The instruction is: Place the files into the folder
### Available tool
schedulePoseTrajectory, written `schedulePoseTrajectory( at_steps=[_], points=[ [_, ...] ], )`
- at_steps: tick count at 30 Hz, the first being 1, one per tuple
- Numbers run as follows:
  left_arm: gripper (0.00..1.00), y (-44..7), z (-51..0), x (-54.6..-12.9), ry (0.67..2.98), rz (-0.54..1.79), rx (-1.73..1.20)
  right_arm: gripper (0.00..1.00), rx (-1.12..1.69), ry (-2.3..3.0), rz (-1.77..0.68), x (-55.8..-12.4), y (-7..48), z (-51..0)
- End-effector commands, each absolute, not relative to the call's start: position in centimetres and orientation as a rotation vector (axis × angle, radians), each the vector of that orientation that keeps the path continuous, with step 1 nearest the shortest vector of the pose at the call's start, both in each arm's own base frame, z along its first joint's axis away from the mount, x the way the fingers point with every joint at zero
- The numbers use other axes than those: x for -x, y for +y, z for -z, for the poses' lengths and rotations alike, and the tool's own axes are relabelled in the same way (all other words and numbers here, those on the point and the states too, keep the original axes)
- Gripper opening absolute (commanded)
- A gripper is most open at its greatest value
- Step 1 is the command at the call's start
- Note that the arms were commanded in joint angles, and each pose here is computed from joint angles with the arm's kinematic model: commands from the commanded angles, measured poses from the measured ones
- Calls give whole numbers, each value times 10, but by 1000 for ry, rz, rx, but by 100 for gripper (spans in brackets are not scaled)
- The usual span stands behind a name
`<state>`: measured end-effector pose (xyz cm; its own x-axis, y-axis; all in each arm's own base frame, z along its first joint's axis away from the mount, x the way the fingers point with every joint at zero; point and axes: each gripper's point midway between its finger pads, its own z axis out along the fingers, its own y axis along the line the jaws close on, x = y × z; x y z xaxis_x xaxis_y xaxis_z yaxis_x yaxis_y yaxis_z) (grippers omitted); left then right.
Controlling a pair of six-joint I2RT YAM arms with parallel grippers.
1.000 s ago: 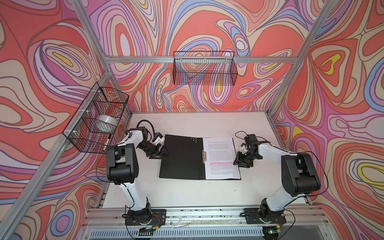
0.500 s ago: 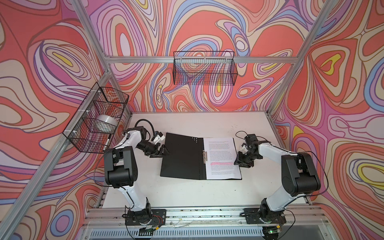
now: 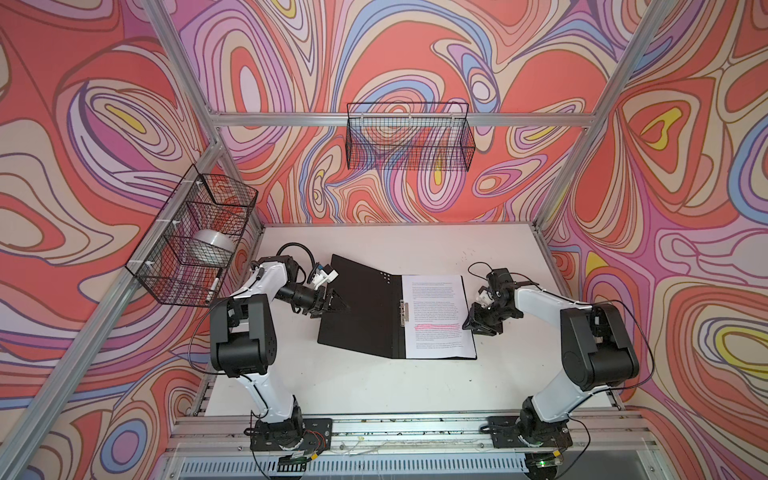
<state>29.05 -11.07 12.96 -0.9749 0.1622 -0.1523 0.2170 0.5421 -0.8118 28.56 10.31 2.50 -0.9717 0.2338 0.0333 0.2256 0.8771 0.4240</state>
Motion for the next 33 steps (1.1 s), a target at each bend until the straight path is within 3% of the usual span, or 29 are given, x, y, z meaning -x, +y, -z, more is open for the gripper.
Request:
schedulePoseTrajectory(
  at_steps=[1, 20, 33],
  points=[
    [78, -116, -144, -281, 2665, 1499, -352, 41, -347, 3030, -718, -286, 109, -24],
    [69, -114, -188, -274, 2643, 1409, -380, 41, -338, 2982, -750, -296, 114, -36],
    [71, -128, -219, -273, 2587, 1443, -419, 41, -300, 2925, -747, -310, 115, -57]
  ],
)
